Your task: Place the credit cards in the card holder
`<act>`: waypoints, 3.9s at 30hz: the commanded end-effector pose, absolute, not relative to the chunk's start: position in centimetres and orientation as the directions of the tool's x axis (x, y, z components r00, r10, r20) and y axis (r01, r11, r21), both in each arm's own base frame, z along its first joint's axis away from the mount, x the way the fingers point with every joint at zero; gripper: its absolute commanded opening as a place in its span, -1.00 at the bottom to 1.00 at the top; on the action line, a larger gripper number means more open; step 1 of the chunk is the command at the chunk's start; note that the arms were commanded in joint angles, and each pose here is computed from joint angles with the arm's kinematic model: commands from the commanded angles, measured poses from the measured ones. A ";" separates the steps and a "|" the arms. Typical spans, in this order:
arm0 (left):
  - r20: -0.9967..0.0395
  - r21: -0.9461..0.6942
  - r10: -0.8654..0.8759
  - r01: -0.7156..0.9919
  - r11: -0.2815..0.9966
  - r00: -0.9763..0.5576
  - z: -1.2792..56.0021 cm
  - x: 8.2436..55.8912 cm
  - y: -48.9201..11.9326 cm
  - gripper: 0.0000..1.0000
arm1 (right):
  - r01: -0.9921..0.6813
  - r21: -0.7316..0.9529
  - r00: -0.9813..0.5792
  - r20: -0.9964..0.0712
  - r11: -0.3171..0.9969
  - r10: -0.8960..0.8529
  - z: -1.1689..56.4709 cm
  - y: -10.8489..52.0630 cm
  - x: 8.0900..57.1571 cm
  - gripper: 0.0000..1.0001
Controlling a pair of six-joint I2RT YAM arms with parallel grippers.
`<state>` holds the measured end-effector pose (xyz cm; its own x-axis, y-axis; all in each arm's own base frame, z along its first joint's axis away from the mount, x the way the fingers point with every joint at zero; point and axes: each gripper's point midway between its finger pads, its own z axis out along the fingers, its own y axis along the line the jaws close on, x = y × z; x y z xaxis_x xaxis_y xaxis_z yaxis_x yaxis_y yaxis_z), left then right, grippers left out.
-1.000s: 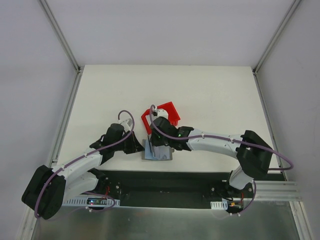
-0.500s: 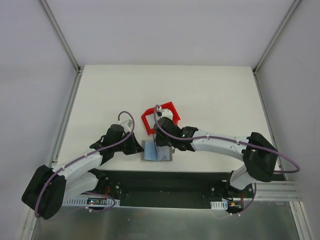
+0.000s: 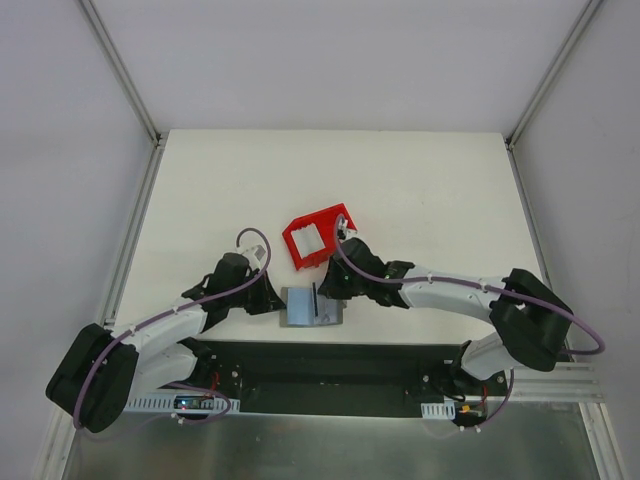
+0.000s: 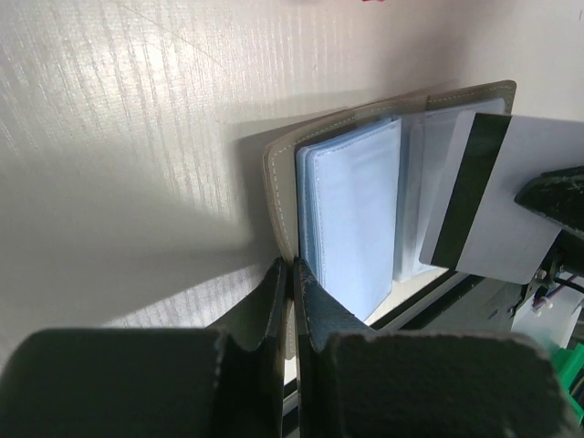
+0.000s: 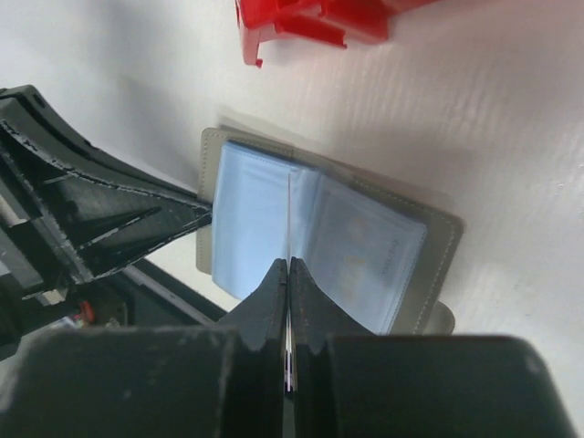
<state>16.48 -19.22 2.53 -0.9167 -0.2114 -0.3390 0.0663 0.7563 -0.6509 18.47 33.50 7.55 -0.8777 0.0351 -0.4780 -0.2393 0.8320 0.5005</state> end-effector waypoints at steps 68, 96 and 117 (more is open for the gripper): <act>-0.349 -0.627 -0.238 0.037 0.778 -0.906 1.4 16.8 -18.5 -1.00 | -0.016 0.787 -0.955 -0.195 0.617 0.223 3.7 35.0 17.5 -0.99; -0.353 -0.631 -0.241 0.040 0.775 -0.904 1.6 16.8 -18.5 -1.00 | -0.031 0.749 -0.960 -0.206 0.662 0.189 1.7 35.2 17.6 -0.99; -0.356 -0.632 -0.240 0.044 0.773 -0.903 1.6 16.7 -18.5 -1.00 | 0.006 0.647 -0.932 -0.272 0.762 0.239 2.0 31.8 18.2 0.02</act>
<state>16.76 -18.96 1.89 -0.9083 -0.2374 -0.3444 0.0461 0.7616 -0.6464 17.67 35.69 3.33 -0.9496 0.2415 -0.2000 -0.0019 0.6335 0.7737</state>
